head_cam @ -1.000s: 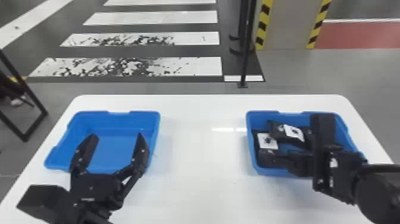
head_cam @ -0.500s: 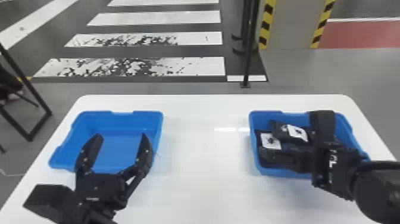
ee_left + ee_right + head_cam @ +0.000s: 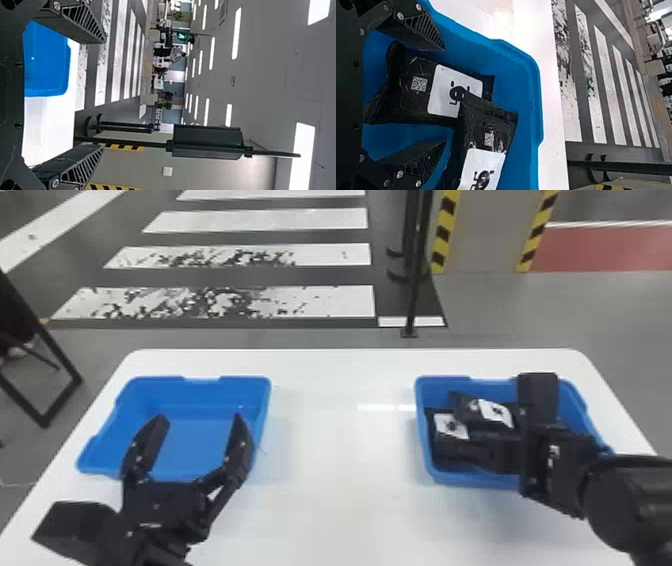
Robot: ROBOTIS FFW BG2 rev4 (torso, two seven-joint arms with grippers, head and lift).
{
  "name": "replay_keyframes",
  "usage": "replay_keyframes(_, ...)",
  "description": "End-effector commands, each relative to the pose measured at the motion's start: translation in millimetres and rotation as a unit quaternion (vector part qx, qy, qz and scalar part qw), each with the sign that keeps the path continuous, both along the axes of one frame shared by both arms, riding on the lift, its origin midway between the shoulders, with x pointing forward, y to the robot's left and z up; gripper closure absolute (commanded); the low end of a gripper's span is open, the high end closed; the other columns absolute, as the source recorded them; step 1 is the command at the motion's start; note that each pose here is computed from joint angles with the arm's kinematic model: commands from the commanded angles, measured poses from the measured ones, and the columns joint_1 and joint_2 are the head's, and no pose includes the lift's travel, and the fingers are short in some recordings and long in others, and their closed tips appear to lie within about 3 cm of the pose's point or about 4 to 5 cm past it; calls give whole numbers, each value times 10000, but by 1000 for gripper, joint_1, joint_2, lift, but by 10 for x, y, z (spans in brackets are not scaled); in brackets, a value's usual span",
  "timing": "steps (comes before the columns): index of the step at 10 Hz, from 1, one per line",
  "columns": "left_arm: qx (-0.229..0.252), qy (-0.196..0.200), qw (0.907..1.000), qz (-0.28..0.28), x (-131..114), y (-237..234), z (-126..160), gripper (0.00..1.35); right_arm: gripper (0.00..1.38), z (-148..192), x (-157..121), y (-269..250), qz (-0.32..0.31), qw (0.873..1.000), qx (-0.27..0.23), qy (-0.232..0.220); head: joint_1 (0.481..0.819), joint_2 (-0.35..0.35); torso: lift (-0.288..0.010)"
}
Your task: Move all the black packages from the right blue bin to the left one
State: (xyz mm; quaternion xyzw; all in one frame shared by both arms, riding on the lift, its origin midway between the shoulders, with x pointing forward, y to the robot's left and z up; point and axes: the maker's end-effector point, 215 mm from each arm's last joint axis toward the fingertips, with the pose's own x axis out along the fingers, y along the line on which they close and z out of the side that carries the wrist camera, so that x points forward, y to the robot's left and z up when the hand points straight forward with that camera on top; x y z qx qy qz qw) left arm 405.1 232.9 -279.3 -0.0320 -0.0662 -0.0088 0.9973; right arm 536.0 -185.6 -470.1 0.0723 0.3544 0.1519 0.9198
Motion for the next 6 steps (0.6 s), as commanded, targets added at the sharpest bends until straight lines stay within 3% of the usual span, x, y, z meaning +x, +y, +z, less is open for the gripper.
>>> replay_keyframes(1,1,-15,10000,-2,2,1,7,96,200,-37,-3,19,-3,10000,48,46,695,56,-140)
replay_keyframes(4,1,-27,10000,-1,8,2,11,96,245,-43,30,169,114,9998,145,77,695,62,-140)
replay_keyframes(6,-25,-14,10000,6,7,6,-3,96,432,-86,14,200,143,9997,154,135,695,75,-140)
